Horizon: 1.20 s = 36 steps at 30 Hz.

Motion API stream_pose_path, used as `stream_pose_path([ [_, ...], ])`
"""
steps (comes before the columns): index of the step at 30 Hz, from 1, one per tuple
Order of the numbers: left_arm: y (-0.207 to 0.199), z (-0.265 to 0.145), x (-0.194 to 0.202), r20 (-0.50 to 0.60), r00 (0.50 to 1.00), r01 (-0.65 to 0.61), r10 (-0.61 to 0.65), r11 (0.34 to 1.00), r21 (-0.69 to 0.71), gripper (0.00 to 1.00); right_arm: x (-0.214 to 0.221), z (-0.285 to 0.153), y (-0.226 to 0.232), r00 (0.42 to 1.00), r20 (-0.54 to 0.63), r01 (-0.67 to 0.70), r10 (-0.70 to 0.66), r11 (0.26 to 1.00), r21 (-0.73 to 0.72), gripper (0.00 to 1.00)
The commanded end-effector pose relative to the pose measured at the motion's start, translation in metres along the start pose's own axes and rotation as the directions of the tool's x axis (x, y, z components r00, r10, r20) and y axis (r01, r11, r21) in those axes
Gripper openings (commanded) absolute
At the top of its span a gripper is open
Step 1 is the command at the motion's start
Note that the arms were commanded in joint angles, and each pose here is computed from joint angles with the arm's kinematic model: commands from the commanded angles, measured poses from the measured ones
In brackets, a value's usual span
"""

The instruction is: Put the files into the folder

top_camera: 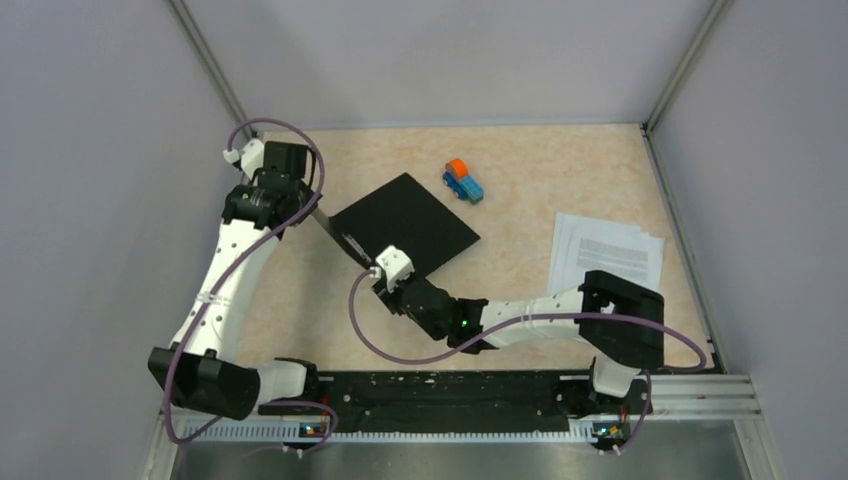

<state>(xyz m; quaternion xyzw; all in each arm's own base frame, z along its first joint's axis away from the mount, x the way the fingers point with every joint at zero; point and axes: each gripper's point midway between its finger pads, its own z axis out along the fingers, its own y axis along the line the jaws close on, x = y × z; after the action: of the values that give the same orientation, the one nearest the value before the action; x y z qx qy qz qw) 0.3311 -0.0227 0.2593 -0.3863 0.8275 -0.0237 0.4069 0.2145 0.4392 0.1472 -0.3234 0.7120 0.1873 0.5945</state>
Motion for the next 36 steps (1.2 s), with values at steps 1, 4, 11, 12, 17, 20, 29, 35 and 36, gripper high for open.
stream_pose_path([
  [1, -0.006, -0.01, -0.009, 0.041, 0.996, -0.088, 0.084, 0.991, 0.099, 0.0, -0.032, -0.026, 0.006, 0.998, 0.051, -0.026, 0.028, 0.999, -0.034, 0.57],
  [4, -0.017, -0.017, -0.004, 0.039, 0.985, -0.171, 0.167, 0.966, 0.195, 0.0, -0.034, -0.044, 0.013, 0.998, 0.028, -0.054, 0.058, 0.992, -0.113, 0.75],
  [11, -0.033, -0.031, 0.014, 0.022, 0.946, -0.307, 0.322, 0.877, 0.37, 0.0, -0.039, -0.089, 0.001, 0.988, -0.062, -0.149, 0.14, 0.974, -0.171, 0.9],
  [12, -0.038, -0.034, 0.018, 0.023, 0.943, -0.311, 0.331, 0.858, 0.409, 0.0, -0.043, -0.091, -0.009, 0.985, -0.066, -0.166, 0.159, 0.976, -0.138, 0.9],
  [17, -0.057, -0.044, 0.043, -0.036, 0.93, -0.282, 0.365, 0.774, 0.568, 0.0, -0.042, -0.08, -0.07, 0.953, -0.125, -0.274, 0.277, 0.961, 0.043, 0.89],
  [20, -0.063, -0.044, 0.054, -0.072, 0.929, -0.247, 0.362, 0.754, 0.609, 0.0, -0.033, -0.067, -0.109, 0.921, -0.144, -0.344, 0.362, 0.929, 0.136, 0.88],
  [29, -0.066, -0.024, 0.07, -0.092, 0.955, -0.162, 0.282, 0.758, 0.632, 0.0, 0.008, -0.034, -0.204, 0.814, -0.18, -0.475, 0.553, 0.81, 0.343, 0.79],
  [35, -0.058, 0.001, 0.078, -0.084, 0.971, -0.131, 0.223, 0.794, 0.593, 0.0, 0.024, -0.018, -0.227, 0.785, -0.215, -0.478, 0.581, 0.788, 0.387, 0.78],
  [36, -0.055, 0.005, 0.078, -0.076, 0.973, -0.134, 0.218, 0.803, 0.581, 0.0, 0.026, -0.016, -0.227, 0.783, -0.225, -0.475, 0.581, 0.79, 0.387, 0.79],
])
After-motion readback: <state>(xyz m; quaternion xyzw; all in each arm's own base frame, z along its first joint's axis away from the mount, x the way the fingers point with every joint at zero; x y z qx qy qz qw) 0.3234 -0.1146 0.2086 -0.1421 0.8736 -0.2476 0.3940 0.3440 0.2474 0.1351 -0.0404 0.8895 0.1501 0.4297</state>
